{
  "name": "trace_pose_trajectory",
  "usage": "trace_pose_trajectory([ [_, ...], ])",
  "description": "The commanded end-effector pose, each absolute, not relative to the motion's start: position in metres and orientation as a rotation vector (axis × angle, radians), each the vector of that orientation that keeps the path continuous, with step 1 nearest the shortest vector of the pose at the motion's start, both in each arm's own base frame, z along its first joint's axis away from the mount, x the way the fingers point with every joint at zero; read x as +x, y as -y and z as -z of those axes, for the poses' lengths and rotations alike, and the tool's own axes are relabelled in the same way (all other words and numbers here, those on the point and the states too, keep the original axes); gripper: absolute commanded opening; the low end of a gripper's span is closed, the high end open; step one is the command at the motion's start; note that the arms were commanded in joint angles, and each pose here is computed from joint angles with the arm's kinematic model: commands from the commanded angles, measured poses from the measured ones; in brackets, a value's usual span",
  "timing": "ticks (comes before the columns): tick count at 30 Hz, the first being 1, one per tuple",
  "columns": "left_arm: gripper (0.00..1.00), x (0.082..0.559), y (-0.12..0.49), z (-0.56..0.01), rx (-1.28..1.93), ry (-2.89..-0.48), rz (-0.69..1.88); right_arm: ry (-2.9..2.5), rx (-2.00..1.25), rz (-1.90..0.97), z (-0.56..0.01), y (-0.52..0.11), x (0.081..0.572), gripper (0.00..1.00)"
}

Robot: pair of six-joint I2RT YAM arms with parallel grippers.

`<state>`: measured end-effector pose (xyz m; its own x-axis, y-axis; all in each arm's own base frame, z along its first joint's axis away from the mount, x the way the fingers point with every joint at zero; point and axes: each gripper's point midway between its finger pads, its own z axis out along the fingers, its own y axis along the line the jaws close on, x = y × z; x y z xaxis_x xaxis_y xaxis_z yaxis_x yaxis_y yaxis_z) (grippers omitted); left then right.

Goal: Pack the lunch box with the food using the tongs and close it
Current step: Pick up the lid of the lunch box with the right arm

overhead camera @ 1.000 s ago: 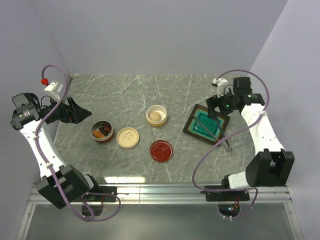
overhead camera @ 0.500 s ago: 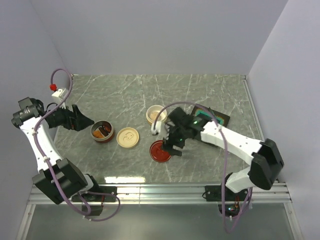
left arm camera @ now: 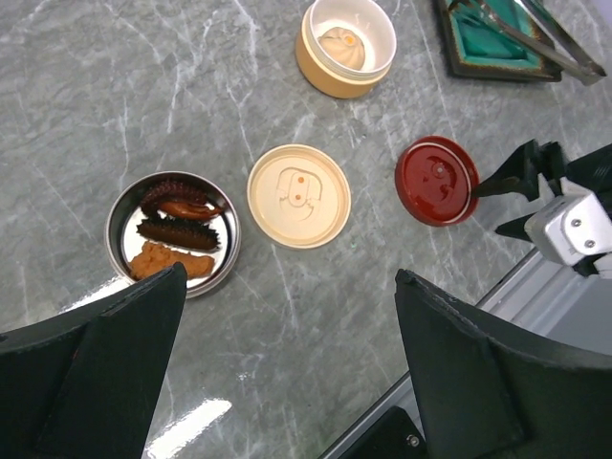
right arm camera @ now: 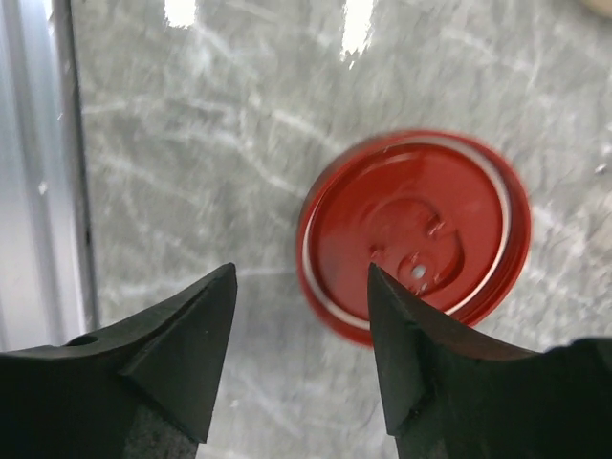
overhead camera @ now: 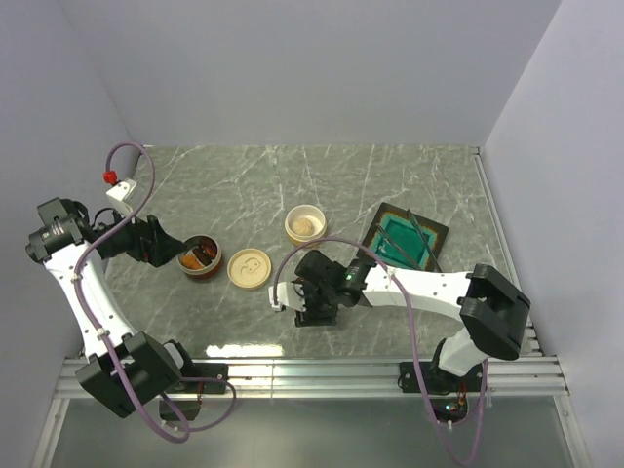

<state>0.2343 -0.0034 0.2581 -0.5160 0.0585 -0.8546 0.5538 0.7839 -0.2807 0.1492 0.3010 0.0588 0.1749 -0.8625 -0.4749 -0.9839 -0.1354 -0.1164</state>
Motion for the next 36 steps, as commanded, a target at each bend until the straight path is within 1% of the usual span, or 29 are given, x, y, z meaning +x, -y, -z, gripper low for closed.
trace_pose_trajectory([
  [1, 0.95, 0.234, 0.012, -0.269, 0.493, -1.973, 0.71, -1.656, -2.034, -0.375, -0.053, -0.318, 0.156, 0.63],
  [4, 0.95, 0.237, 0.013, -0.273, 0.49, -1.95, 0.702, -1.657, -2.046, -0.368, -0.042, -0.32, 0.154, 0.6],
  [9, 0.95, 0.237, 0.012, -0.271, 0.495, -1.948, 0.681, -1.682, -2.068, -0.334, -0.022, -0.317, 0.154, 0.59],
  [12, 0.95, 0.235, 0.012, -0.269, 0.506, -1.954, 0.68, -1.709, -2.07, -0.345, -0.016, -0.315, 0.151, 0.51],
  [13, 0.95, 0.235, 0.012, -0.269, 0.507, -1.953, 0.679, -1.713, -2.072, -0.357, -0.014, -0.314, 0.148, 0.44],
  [14, 0.95, 0.235, 0.012, -0.268, 0.506, -1.954, 0.679, -1.713, -2.078, -0.364, -0.014, -0.314, 0.145, 0.42],
  [15, 0.95, 0.234, 0.013, -0.267, 0.504, -1.955, 0.684, -1.718, -2.071, -0.375, -0.015, -0.314, 0.144, 0.38],
  [17, 0.95, 0.234, 0.014, -0.266, 0.505, -1.949, 0.692, -1.713, -2.082, -0.397, -0.016, -0.314, 0.138, 0.33],
  [18, 0.95, 0.235, 0.014, -0.265, 0.493, -1.952, 0.698, -1.712, -2.086, -0.403, -0.017, -0.314, 0.137, 0.28],
  [20, 0.95, 0.235, 0.014, -0.266, 0.492, -1.945, 0.7, -1.721, -2.098, -0.413, -0.016, -0.312, 0.134, 0.23],
  [21, 0.95, 0.236, 0.014, -0.267, 0.49, -1.943, 0.7, -1.721, -2.103, -0.422, -0.016, -0.313, 0.133, 0.18],
  [23, 0.95, 0.238, 0.013, -0.27, 0.489, -1.937, 0.693, -1.724, -2.103, -0.434, -0.017, -0.314, 0.131, 0.12],
  [24, 0.95, 0.239, 0.012, -0.271, 0.489, -1.934, 0.687, -1.721, -2.093, -0.451, -0.021, -0.318, 0.13, 0.06],
  [26, 0.95, 0.24, 0.012, -0.273, 0.486, -1.931, 0.684, -1.73, -2.077, -0.472, -0.028, -0.32, 0.129, 0.01],
  [32, 0.95, 0.24, 0.014, -0.274, 0.483, -1.918, 0.707, -1.729, -1.92, -0.641, -0.09, -0.346, 0.129, 0.0],
  [36, 0.95, 0.239, 0.021, -0.282, 0.468, -1.881, 0.737, -1.723, -1.799, -0.77, -0.141, -0.361, 0.14, 0.0],
])
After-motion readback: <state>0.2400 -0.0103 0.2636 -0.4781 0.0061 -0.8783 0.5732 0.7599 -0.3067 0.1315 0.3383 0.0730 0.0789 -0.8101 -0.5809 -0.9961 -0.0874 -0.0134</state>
